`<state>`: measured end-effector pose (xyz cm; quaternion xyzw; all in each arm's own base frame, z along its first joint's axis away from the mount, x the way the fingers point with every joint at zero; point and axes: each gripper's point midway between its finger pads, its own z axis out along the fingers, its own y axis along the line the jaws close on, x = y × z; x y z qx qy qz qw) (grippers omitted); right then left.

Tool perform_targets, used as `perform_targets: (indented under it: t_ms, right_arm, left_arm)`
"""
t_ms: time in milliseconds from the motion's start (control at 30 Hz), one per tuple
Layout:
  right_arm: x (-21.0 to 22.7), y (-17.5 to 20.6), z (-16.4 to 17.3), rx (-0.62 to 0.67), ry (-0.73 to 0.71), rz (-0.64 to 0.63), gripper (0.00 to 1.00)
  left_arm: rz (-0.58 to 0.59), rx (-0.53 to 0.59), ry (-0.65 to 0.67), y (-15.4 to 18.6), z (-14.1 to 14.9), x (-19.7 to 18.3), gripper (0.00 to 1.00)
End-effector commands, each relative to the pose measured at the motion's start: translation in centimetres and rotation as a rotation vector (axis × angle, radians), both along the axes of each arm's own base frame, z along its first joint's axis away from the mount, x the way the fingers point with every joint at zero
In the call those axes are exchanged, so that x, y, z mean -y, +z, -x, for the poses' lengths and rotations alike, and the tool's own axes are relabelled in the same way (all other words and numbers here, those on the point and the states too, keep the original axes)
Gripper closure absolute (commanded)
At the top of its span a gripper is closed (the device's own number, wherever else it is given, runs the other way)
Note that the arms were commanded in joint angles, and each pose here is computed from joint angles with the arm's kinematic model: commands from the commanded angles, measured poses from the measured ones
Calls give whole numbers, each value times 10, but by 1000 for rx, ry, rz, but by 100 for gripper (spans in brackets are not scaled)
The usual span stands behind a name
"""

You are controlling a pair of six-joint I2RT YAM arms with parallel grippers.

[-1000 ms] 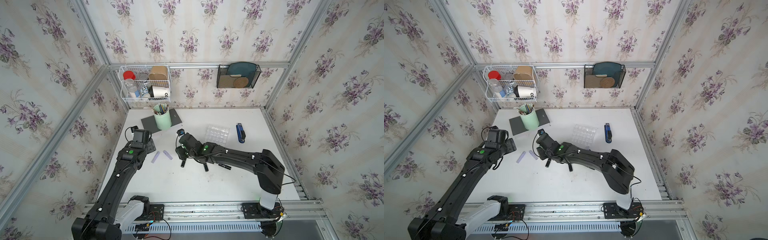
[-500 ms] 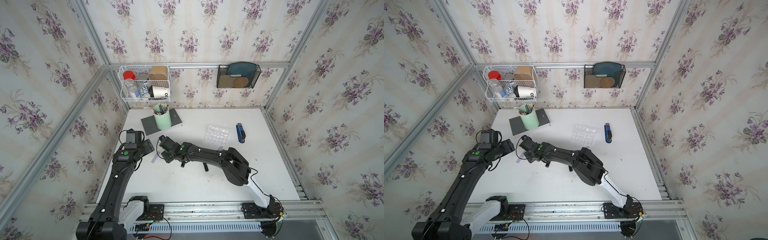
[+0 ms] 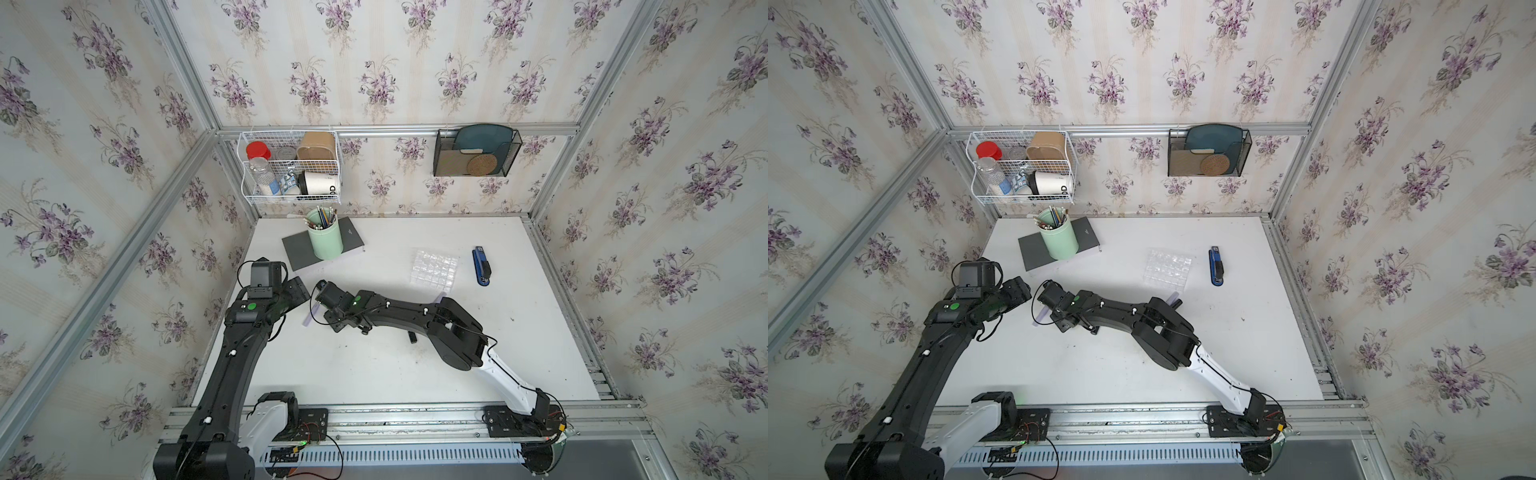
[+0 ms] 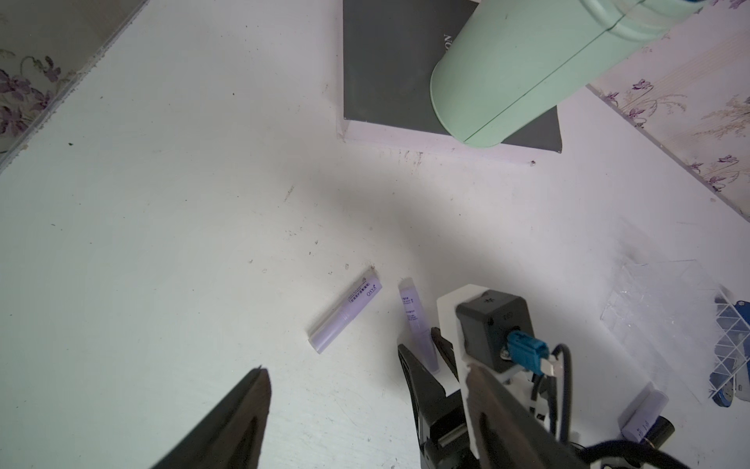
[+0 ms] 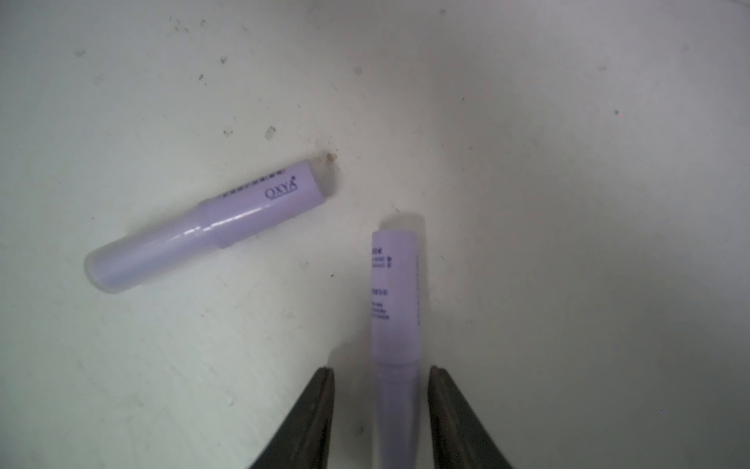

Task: Arrange the lipsticks in the organizer
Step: Pick up the lipstick at the center of the board.

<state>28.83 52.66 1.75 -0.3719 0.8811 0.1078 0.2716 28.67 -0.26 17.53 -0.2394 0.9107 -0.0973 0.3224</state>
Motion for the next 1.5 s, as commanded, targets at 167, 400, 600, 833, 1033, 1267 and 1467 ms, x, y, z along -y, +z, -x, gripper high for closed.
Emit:
perform_targets:
  t_ms: [167,400,600,833,1033,1267,1467]
  right_arm:
    - [9,6,-8,58,-12,35,76]
    - [18,78,8,102,49,-130,83]
    - [63,133,44,137,138,-254,84]
    - [118,168,75,189,210,-277,84]
    - [138,176,91,193,251,-298,86]
    - [151,185,97,206,267,-349,87]
    - [153,190,93,229,269,-365,88]
  left_arm:
    - [20,29,-72,20,-5,10,21]
    - [137,-13,-269,44,8,46,21]
    - [489,-14,-509,61,30,114,21]
    - [709,-16,-722,62,46,188,28]
    - [765,-54,-787,54,45,212,43]
    - [726,-95,-812,46,43,212,57]
    - [708,-125,-910,54,59,224,46]
